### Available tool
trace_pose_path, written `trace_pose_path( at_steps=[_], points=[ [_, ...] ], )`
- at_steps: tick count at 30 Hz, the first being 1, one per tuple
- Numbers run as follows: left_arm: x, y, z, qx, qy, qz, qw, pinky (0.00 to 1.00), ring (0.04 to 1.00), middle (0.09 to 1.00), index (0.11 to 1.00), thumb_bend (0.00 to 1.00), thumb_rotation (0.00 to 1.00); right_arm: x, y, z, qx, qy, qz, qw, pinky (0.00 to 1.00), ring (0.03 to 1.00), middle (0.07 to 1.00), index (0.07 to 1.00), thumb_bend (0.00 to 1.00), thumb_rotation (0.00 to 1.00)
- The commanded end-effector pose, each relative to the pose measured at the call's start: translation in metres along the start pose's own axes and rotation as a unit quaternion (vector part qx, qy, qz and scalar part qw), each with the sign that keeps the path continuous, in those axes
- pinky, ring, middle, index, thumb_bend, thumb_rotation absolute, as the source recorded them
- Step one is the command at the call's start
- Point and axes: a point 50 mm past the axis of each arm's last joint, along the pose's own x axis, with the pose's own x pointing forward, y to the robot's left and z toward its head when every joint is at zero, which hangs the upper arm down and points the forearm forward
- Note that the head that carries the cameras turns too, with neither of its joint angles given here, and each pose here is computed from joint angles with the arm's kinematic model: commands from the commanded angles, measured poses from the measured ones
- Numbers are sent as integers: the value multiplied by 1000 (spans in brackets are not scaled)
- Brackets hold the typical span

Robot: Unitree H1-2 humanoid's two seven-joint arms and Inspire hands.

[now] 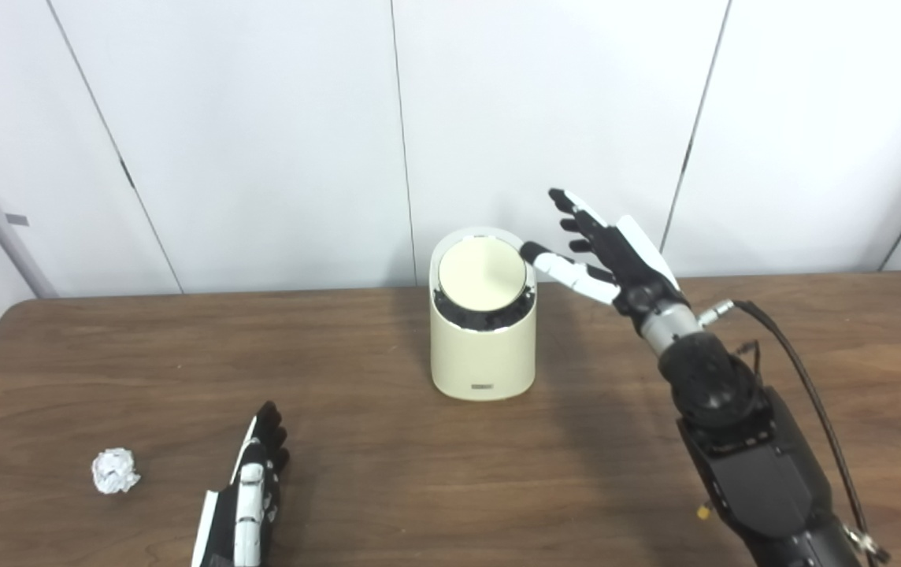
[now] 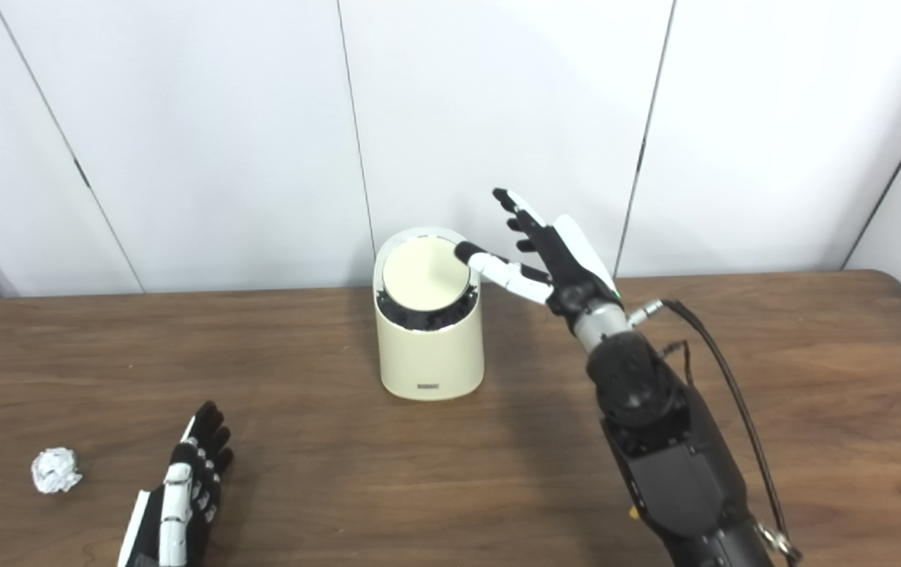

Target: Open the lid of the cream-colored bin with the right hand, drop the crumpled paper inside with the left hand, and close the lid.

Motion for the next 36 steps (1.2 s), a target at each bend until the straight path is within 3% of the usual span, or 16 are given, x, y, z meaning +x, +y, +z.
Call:
trace_pose_path(
  at_steps=[1, 11, 16, 21, 36],
  points=[
    [-6, -6, -9, -6, 12, -2, 1000, 1000, 1000, 1000, 1000, 402, 1000, 12, -16, 23, -21, -43, -15, 999, 848, 931, 969, 956, 605, 668],
    [-7, -7, -8, 1, 18, -5, 1000, 1000, 1000, 996, 950, 429, 1000, 21, -16, 22, -47, -32, 1, 998, 871, 947, 966, 961, 634, 612],
    [-7, -8, -7, -1, 21, -8, 1000, 1000, 1000, 1000, 954, 427, 1000, 23, -11, 27, -53, -38, 10, 998, 883, 954, 969, 968, 674, 510],
    [-6, -8, -9, -2, 16, -9, 1000, 1000, 1000, 998, 942, 406, 1000, 28, -8, 31, -62, -42, 8, 997, 861, 935, 962, 962, 723, 482],
    [-4, -11, -10, -9, 11, -13, 1000, 1000, 1000, 998, 926, 359, 1000, 41, -8, 38, -74, -41, -2, 996, 844, 923, 947, 951, 721, 503]
  ],
)
